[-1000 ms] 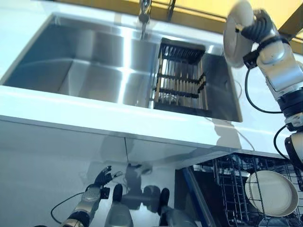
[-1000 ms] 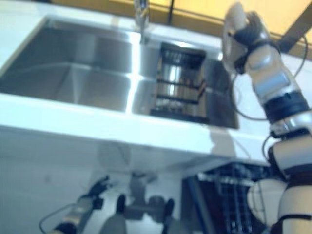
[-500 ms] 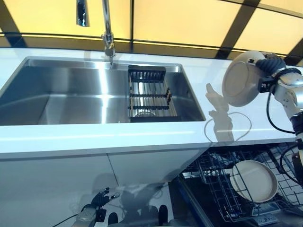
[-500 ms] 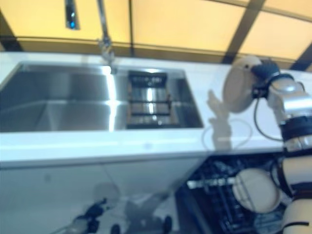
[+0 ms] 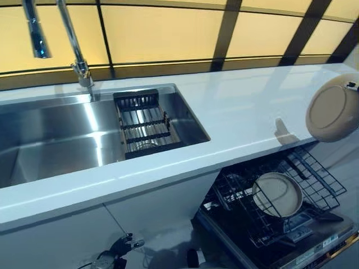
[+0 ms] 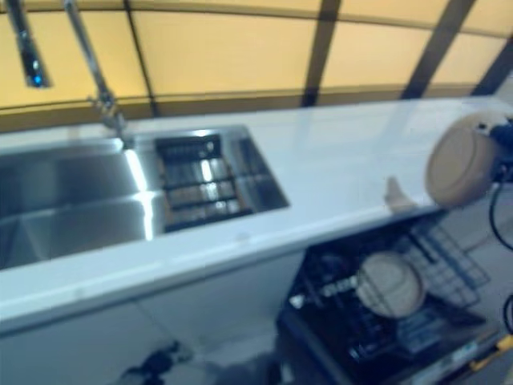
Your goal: Take plates into dishwasher
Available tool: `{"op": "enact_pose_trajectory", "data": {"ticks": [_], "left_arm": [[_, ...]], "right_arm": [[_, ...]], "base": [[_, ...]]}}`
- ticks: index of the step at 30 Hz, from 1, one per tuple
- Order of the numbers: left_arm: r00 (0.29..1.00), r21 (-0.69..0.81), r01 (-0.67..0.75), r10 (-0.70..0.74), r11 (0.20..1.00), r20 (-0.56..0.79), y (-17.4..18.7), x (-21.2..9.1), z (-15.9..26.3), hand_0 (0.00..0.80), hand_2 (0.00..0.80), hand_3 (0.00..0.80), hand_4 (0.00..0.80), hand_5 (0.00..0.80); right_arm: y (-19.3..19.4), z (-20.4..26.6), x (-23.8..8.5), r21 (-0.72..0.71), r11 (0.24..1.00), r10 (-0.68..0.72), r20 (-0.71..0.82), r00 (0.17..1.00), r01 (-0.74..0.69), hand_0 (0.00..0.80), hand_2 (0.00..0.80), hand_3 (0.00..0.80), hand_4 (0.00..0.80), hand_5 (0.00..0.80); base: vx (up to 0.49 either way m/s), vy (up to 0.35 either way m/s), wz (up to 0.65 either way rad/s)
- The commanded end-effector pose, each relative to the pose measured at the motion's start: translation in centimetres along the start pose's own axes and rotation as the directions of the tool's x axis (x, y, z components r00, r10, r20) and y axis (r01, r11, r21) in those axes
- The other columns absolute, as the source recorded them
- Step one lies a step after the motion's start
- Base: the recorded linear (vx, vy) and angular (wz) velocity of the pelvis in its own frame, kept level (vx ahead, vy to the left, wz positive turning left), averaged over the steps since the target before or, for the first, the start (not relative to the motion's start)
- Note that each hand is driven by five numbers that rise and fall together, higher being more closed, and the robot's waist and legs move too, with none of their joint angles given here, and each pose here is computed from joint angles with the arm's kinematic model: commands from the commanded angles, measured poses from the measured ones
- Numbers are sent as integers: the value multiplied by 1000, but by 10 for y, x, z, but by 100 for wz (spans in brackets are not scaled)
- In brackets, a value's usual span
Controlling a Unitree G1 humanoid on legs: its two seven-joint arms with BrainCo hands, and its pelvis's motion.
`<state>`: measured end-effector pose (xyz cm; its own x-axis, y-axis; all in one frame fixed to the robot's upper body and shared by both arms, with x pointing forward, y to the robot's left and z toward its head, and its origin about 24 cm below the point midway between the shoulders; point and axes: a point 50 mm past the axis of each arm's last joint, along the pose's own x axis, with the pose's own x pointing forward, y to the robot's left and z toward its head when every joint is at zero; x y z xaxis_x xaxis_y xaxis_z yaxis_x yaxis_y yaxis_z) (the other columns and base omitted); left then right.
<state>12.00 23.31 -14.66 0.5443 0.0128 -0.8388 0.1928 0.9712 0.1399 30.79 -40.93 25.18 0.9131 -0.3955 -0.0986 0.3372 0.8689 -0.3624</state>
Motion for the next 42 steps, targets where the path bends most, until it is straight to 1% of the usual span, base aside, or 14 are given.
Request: {"op": "enact_pose_trajectory", "data": {"ticks": [1, 6, 11, 20, 25, 33, 39, 42], "left_arm": [[999, 60, -13, 11, 998, 32, 13, 3, 14, 0, 0, 0, 0, 0], [1000, 57, -6, 5, 998, 27, 12, 3, 13, 0, 0, 0, 0, 0], [1000, 45, -4, 4, 999, 17, 12, 4, 13, 0, 0, 0, 0, 0], [1000, 25, -17, 17, 1000, 20, 14, 4, 15, 0, 0, 0, 0, 0], [999, 25, -21, 21, 999, 25, 15, 4, 15, 0, 0, 0, 0, 0], [999, 22, -28, 27, 999, 27, 16, 4, 17, 0, 0, 0, 0, 0], [999, 11, -33, 32, 999, 33, 17, 4, 17, 0, 0, 0, 0, 0], [999, 5, -35, 35, 999, 36, 17, 4, 18, 0, 0, 0, 0, 0]], "right_arm": [[-24, 37, -12, 30, 999, -30, 170, 985, 26, 800, 800, 800, 800, 800], [-27, 26, -15, 28, 1000, -14, 139, 990, 10, 800, 800, 800, 800, 800], [-28, 7, -18, 12, 999, 32, 96, 995, -34, 800, 800, 800, 800, 800], [-20, -30, -20, -39, 994, 106, -16, 994, -107, 800, 800, 800, 800, 800], [-11, -47, -22, -69, 981, 177, -72, 982, -182, 800, 800, 800, 800, 800], [21, -79, -27, -79, 930, 342, -166, 925, -358, 800, 800, 800, 800, 800], [54, -95, -31, -46, 876, 466, -178, 867, -480, 800, 800, 800, 800, 800], [72, -101, -33, -27, 854, 508, -173, 844, -519, 800, 800, 800, 800, 800]], "base": [[23, 2, -12], [19, -17, -11], [18, -11, -6], [6, 2, -3], [0, 0, 0], [0, 0, 0], [0, 0, 0], [0, 0, 0]]}}
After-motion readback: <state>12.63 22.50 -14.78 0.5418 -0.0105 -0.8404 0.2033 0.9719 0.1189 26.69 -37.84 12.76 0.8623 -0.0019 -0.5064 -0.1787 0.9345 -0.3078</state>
